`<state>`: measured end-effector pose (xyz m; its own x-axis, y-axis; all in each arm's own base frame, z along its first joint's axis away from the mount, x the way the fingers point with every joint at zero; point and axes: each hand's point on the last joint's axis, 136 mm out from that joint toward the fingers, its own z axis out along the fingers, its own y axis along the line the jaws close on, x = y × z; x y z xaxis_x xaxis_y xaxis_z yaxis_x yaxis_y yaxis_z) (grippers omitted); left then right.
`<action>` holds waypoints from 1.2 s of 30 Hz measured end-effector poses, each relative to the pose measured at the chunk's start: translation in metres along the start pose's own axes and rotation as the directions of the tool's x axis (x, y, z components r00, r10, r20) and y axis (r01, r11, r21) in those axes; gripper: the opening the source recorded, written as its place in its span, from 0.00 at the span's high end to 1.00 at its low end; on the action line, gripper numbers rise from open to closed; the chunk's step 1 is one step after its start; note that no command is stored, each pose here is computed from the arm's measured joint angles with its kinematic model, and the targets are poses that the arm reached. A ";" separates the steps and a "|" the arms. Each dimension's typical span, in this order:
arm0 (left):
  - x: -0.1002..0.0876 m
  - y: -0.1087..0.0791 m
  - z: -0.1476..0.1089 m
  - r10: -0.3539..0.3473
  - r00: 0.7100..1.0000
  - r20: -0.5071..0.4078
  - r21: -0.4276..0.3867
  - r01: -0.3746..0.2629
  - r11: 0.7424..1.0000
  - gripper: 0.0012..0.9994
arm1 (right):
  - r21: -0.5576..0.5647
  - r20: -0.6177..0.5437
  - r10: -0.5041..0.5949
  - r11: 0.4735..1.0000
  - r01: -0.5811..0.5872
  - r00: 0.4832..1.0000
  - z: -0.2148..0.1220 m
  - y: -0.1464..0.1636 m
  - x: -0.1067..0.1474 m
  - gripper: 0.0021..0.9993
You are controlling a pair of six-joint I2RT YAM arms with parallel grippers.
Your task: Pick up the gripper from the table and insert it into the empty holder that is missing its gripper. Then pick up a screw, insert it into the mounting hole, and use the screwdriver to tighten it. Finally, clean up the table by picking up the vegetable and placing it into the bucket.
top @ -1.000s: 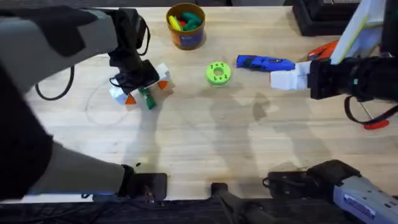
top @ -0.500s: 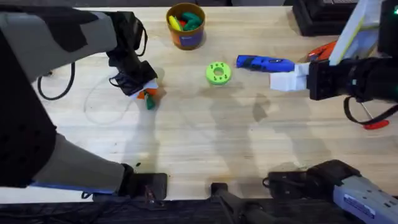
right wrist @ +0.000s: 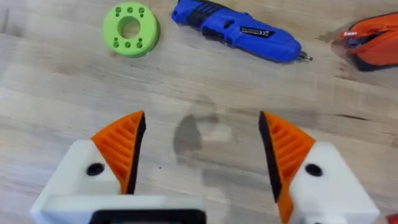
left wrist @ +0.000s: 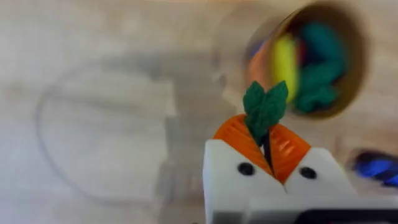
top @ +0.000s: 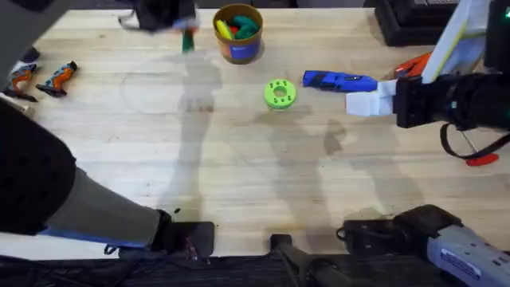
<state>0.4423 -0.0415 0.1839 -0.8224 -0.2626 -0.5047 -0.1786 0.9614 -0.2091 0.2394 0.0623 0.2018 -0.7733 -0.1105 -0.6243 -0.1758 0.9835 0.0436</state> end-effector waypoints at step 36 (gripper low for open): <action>0.008 -0.076 -0.027 0.285 0.956 0.072 0.150 -0.293 0.944 0.01 | 0.000 0.000 0.000 1.000 0.000 1.000 0.000 0.000 0.000 0.02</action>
<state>0.4349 -0.1148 0.2189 -0.7982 0.0175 -0.6021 0.1537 0.9724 -0.1755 0.2393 0.0622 0.2017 -0.7736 -0.1106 -0.6240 -0.1758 0.9835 0.0436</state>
